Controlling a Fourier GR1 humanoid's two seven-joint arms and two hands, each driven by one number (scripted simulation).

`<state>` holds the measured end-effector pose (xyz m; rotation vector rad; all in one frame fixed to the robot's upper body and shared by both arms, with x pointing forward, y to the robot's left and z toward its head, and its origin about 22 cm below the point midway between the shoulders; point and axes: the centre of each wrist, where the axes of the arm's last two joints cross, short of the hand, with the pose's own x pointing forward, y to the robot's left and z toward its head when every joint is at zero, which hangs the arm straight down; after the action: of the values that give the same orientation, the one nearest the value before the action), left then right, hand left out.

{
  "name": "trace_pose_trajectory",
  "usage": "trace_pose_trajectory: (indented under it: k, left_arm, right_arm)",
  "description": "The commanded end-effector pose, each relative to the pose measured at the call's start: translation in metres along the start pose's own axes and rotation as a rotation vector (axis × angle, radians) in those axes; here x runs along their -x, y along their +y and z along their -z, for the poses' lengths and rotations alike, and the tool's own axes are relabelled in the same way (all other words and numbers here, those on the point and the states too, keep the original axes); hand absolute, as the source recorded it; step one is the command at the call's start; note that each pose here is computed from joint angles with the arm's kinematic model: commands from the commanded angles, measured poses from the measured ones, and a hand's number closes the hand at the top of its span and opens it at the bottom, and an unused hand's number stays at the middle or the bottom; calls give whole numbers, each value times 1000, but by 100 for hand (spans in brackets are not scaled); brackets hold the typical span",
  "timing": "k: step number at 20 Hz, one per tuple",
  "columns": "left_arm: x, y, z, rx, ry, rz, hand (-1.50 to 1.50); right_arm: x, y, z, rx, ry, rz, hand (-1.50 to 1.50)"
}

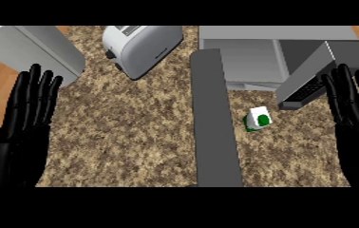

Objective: Pick up the milk, place it into the microwave and close the microwave

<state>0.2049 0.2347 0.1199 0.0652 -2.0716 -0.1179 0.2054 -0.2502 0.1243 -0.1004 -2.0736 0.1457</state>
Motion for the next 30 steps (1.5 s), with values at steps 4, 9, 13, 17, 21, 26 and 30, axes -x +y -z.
trace_pose_trajectory:
  k: [4, 9, 13, 17, 21, 26, 30]
  left_arm:
    - [17, 1, 10, -12, 28, -5, -150]
    - [34, -15, -14, -122, 149, -275, -150]
    - [19, -15, -42, -153, 143, -282, -150]
    - [44, -13, -58, -134, 165, -302, -150]
    - [37, -32, -74, -136, 134, -280, -150]
    - [36, -19, -102, -120, 141, -282, -150]
    - [30, -34, -104, -111, 152, -291, -150]
  right_arm:
    - [5, 14, -1, -40, -12, 49, -150]
    - [11, 32, -7, -130, 129, 121, -150]
    - [32, 13, -16, -99, 137, 127, -150]
    - [32, 13, -36, -92, 171, 136, -150]
    - [48, 5, -45, -87, 192, 117, -150]
    - [80, 31, -43, -65, 233, 134, -150]
    - [100, 22, -52, -64, 280, 144, -150]
